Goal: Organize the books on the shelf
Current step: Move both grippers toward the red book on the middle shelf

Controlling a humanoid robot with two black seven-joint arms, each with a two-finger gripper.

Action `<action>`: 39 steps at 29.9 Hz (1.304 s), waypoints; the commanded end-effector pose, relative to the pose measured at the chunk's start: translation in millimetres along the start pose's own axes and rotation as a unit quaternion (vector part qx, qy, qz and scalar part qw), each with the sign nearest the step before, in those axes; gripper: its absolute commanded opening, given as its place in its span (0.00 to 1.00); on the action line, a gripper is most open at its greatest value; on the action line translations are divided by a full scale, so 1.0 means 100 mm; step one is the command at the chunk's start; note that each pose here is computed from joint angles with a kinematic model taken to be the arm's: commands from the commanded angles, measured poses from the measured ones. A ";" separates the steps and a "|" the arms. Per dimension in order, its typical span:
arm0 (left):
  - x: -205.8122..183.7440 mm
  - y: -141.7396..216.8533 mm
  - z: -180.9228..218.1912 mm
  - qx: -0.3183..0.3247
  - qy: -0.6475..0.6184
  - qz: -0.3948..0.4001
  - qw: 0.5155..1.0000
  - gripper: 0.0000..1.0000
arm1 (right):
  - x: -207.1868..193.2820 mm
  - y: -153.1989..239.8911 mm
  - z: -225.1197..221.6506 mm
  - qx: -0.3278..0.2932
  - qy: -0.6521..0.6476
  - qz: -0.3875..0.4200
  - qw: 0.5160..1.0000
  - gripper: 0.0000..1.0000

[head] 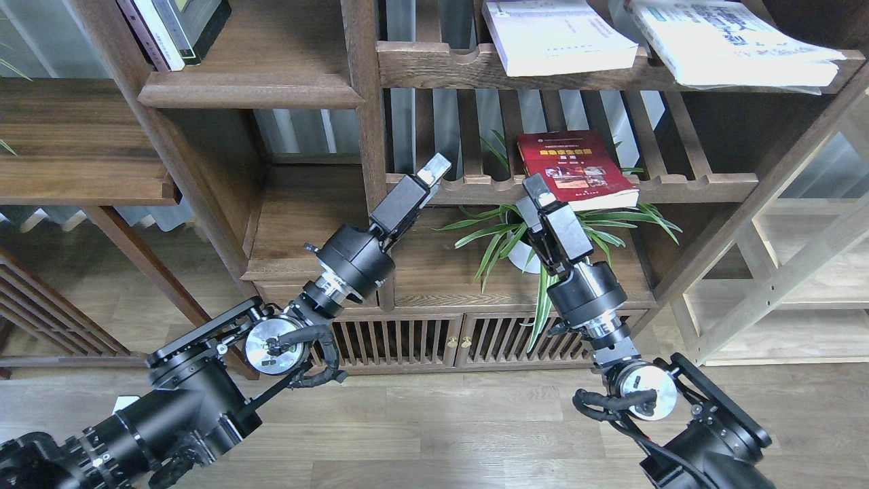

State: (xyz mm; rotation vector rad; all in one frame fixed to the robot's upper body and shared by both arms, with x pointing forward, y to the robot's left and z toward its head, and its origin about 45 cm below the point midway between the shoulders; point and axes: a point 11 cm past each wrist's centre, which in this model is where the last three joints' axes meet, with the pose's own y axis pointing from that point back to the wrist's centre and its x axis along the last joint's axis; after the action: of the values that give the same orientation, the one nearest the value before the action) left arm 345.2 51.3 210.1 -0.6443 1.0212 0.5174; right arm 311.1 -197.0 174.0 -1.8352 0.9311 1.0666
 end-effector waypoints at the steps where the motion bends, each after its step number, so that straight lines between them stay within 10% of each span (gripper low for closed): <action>1: 0.00 0.00 0.00 -0.001 0.002 -0.001 1.000 0.98 | 0.00 0.00 0.00 -0.001 0.002 0.000 1.000 1.00; 5: 0.00 0.02 -0.01 -0.002 0.001 0.001 1.000 0.86 | 0.00 0.00 0.00 -0.001 0.001 0.000 1.000 1.00; 9: 0.02 0.04 -0.06 0.000 0.006 0.004 1.000 0.99 | 0.01 0.01 0.01 -0.003 0.000 0.001 1.000 1.00; 39: 0.10 0.19 0.38 -0.061 -0.002 0.017 0.998 0.99 | 0.19 0.05 0.05 -0.009 0.008 0.074 0.997 1.00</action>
State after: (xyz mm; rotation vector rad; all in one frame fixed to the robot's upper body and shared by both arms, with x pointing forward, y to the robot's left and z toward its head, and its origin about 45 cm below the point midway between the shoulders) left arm 358.9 89.7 211.1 -0.7254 1.0004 0.6058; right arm 312.1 -198.8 156.4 -1.8240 1.0651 1.1397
